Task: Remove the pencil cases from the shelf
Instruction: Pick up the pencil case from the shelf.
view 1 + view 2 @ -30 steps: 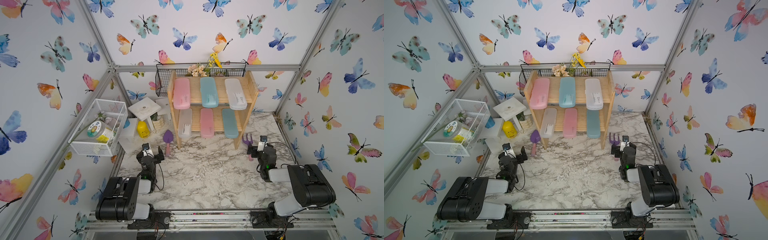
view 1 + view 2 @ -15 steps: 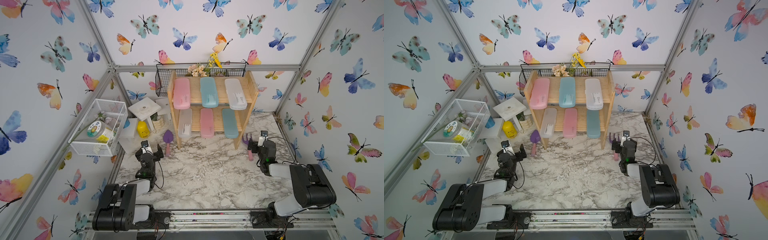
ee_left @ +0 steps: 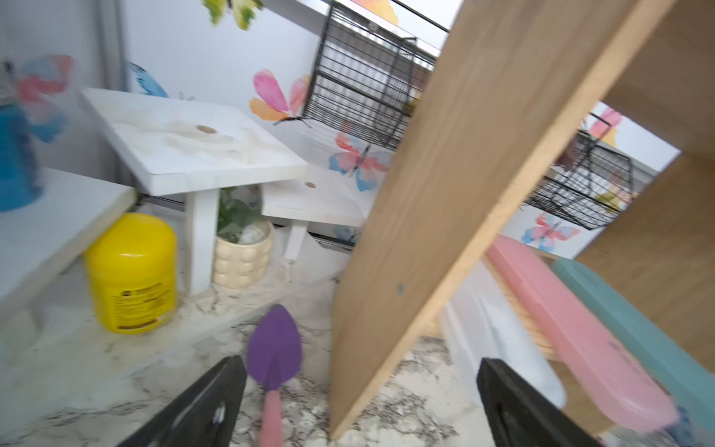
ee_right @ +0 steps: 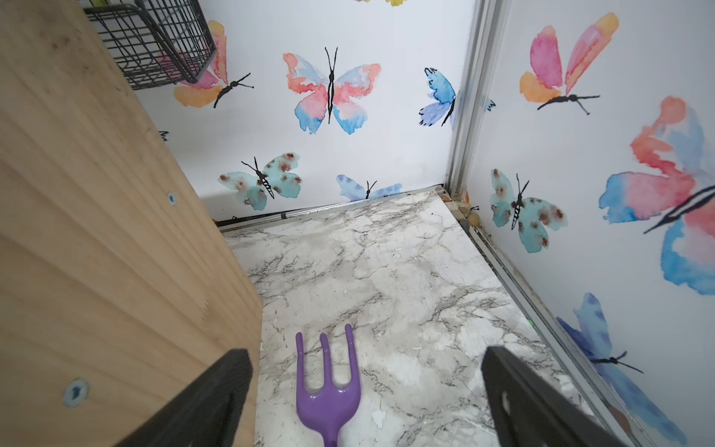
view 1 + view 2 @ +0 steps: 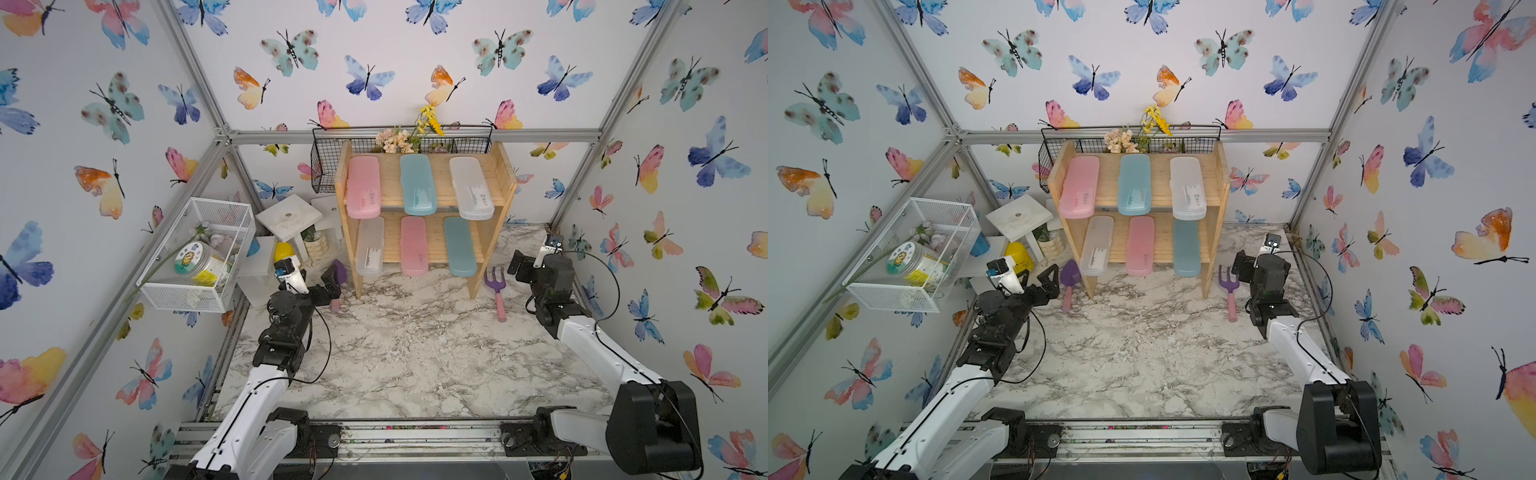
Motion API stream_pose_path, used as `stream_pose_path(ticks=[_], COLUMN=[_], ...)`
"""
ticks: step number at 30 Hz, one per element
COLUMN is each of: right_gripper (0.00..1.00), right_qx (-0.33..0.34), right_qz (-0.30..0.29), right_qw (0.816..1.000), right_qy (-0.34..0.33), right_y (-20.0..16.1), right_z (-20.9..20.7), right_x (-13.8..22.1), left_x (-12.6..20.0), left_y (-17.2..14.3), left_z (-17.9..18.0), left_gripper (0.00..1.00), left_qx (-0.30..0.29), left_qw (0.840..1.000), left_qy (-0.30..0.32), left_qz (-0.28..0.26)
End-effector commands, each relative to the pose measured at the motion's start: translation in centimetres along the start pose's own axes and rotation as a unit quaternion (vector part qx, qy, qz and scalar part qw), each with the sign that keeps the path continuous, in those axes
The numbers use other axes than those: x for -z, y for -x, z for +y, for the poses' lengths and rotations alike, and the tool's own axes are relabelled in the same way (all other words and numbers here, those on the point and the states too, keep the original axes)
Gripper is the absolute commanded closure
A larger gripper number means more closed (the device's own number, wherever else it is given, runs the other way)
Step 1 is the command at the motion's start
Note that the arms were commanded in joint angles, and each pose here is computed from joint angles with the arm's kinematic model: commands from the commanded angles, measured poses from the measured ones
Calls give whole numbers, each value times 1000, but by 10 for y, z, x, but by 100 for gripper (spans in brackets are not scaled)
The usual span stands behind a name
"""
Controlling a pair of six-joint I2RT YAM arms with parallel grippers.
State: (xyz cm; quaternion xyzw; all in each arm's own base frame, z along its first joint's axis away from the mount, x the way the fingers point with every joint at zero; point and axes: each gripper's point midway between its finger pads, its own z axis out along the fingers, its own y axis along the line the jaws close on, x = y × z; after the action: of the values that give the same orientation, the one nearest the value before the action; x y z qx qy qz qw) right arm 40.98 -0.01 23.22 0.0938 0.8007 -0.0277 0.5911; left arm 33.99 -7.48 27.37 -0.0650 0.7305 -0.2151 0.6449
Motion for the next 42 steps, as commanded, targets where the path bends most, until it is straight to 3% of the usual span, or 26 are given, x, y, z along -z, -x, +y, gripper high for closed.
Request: stream_pose_path(ticks=[1, 5, 12, 21, 27, 38, 42], right_gripper=[1, 1, 1, 1, 1, 1, 1], right_qx=[-9, -7, -7, -5, -7, -3, -3], right_qz=[56, 61, 67, 72, 74, 71, 71], right_qw=[998, 998, 997, 996, 996, 997, 996], right_qy=[17, 33, 43, 43, 42, 42, 44], right_y=[-17, -17, -16, -18, -19, -15, -15], right_z=[8, 14, 17, 18, 19, 19, 20], right_x=[12, 20, 25, 22, 19, 19, 19], left_x=[-5, -12, -16, -28, -39, -53, -54], left_y=[-22, -35, -33, -37, -40, -41, -42], left_z=[-26, -51, -66, -83, -81, -82, -81], left_gripper=[1, 1, 1, 3, 7, 52, 74], left_qx=[71, 163, 255, 319, 328, 343, 345], left_qw=[993, 973, 945, 909, 907, 899, 899], left_qy=[-44, -109, -168, -225, -217, -222, -220], left_qz=[79, 124, 122, 144, 151, 154, 158])
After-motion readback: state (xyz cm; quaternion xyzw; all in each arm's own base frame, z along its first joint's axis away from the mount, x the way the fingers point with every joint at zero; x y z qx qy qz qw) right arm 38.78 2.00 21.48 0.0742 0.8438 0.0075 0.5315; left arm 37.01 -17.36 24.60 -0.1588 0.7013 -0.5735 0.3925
